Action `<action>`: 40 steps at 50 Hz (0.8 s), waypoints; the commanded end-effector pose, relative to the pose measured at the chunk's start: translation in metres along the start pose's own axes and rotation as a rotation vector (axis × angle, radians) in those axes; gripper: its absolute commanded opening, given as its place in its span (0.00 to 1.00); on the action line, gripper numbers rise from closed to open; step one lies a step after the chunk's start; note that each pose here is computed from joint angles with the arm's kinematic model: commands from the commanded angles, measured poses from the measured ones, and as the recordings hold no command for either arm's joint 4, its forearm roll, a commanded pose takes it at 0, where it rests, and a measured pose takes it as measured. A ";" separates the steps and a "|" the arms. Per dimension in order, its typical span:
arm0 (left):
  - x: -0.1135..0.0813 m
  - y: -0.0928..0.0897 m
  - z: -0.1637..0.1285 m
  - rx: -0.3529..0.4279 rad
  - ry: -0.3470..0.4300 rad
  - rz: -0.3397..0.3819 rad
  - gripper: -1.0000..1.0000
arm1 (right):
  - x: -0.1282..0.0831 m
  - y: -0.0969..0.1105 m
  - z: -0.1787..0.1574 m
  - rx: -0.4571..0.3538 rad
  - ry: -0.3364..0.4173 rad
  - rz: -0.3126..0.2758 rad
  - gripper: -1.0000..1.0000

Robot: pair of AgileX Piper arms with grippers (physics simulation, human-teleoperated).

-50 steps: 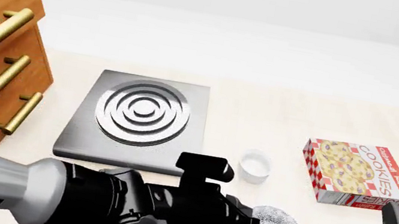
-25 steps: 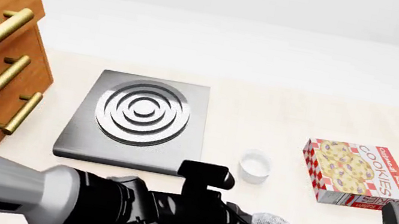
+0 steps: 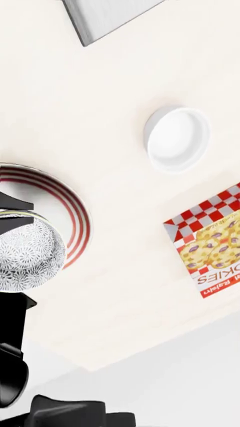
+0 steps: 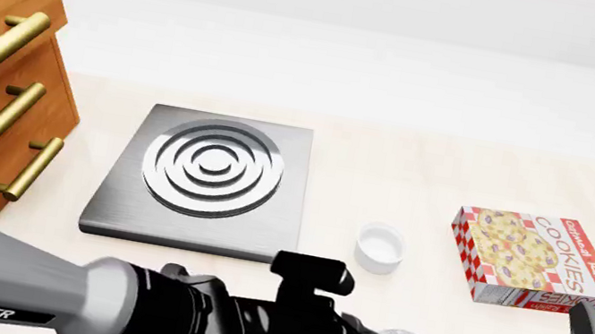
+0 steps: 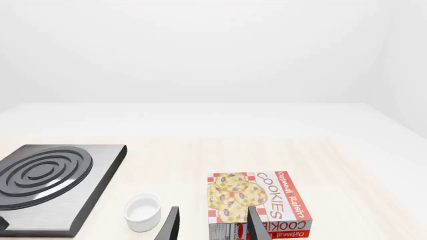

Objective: Pick the akita bowl on the wooden cabinet and place it on the plate.

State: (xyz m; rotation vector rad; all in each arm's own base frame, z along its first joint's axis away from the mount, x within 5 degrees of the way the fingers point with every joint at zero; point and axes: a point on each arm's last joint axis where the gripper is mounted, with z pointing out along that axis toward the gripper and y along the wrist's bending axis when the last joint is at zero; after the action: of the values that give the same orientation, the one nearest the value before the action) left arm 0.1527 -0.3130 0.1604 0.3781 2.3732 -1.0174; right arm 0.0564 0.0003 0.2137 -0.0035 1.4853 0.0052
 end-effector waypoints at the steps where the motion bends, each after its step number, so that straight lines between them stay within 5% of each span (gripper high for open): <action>1: 0.004 -0.004 0.004 0.013 0.003 -0.010 0.00 | 0.000 0.000 0.000 0.000 0.000 0.000 1.00; 40: 0.010 0.003 0.014 0.007 0.009 -0.030 0.00 | 0.000 0.000 0.000 0.000 0.000 0.000 1.00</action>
State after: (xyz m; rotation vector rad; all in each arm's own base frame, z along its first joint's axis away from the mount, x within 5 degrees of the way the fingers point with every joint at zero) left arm 0.1509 -0.3180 0.1458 0.3643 2.3936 -1.0243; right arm 0.0564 0.0003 0.2137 -0.0035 1.4853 0.0051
